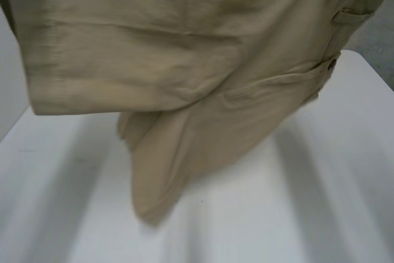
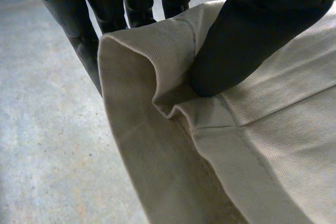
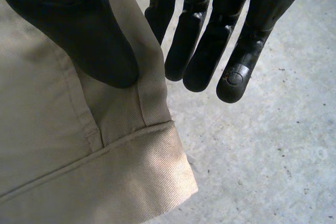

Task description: Fold the shorts.

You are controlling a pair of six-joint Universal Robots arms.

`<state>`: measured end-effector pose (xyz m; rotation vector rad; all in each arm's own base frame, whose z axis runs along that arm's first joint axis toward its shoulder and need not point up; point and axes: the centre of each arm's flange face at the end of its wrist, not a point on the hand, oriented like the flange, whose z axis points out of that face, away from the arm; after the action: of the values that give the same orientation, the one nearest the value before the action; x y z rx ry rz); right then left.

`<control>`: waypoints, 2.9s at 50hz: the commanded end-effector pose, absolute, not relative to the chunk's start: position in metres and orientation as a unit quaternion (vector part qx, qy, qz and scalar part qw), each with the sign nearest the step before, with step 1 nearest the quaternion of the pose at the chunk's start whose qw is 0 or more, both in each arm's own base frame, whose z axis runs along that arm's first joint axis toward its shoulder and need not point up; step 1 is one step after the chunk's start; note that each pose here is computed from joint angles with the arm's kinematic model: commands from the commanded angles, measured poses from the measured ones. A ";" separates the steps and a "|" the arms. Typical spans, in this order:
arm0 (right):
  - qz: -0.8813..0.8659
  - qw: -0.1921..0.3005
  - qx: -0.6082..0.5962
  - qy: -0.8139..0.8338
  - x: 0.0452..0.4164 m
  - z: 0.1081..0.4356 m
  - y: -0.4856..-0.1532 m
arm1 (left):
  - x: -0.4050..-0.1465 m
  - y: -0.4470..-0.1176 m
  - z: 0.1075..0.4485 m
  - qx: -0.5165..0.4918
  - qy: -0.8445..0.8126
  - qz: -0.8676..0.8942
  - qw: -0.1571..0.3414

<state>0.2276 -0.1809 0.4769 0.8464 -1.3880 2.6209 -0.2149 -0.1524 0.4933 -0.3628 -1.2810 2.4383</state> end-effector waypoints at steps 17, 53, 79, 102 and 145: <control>0.710 0.006 0.343 -0.615 0.287 0.310 -0.314 | -0.267 -0.337 0.304 -0.159 -0.665 0.719 0.121; 0.658 0.009 0.344 -0.670 0.273 0.231 -0.308 | -0.280 -0.318 0.251 -0.181 -0.644 0.734 0.114; 0.546 -0.049 0.444 -0.709 0.224 0.129 -0.295 | -0.244 -0.153 0.151 -0.217 -0.839 0.487 0.108; 0.551 -0.051 0.442 -0.706 0.229 0.114 -0.308 | -0.245 -0.190 0.149 -0.180 -0.812 0.548 0.091; 0.541 -0.054 0.356 -0.760 0.226 0.144 -0.294 | -0.240 -0.209 0.152 -0.204 -0.773 0.598 0.055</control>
<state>0.2248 -0.3065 0.1365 1.1384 -2.4391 1.8130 -0.2417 -0.2171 0.1294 -0.6321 -2.4152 1.7552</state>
